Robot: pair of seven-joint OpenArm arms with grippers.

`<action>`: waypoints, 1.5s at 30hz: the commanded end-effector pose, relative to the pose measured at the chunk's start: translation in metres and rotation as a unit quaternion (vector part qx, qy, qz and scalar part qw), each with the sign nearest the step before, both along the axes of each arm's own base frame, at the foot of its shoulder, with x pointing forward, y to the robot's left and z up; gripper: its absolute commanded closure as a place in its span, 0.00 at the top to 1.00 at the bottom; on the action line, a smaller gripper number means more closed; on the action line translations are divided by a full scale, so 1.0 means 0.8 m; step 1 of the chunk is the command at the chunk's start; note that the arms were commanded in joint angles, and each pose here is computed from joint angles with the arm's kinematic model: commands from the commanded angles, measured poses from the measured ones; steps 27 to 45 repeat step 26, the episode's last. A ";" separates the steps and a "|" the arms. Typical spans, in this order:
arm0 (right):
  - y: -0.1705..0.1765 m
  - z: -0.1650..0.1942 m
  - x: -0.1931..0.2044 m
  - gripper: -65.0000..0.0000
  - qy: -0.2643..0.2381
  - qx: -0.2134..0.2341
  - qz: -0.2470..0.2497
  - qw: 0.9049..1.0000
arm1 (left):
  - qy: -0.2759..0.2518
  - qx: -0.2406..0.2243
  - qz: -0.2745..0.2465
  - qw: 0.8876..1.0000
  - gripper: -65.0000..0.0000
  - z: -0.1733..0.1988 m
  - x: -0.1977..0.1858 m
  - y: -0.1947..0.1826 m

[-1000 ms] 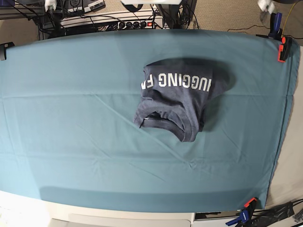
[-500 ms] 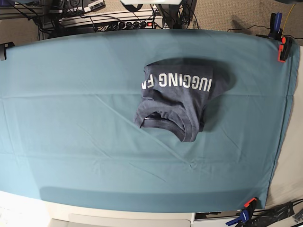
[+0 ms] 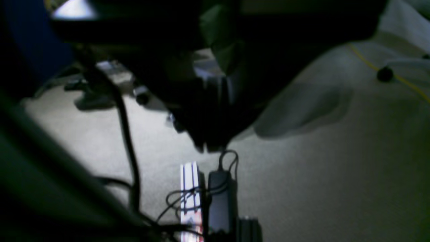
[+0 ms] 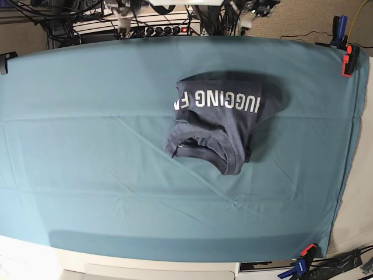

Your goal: Fold the T-shirt properly

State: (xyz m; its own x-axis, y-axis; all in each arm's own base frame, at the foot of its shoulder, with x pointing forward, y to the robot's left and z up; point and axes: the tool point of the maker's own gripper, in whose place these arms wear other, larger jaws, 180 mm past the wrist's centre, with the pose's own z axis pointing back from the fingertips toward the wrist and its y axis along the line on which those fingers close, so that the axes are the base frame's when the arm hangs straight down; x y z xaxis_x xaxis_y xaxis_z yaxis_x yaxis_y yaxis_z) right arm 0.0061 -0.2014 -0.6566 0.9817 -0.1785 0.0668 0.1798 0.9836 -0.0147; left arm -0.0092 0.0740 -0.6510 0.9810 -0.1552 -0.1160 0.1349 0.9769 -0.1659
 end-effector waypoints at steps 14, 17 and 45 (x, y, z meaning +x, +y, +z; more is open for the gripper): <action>0.002 0.000 0.032 0.00 -0.005 -0.005 -0.014 1.000 | -0.038 -0.001 -0.019 0.999 0.00 0.003 0.035 -0.044; 0.002 0.000 0.032 0.00 -0.005 -0.006 -0.013 1.000 | -0.035 0.006 -0.020 0.999 0.00 0.002 0.030 -0.032; 0.002 0.000 0.034 0.00 -0.008 -0.006 -0.013 1.000 | -0.033 0.027 -0.023 0.999 0.00 -0.002 0.026 0.003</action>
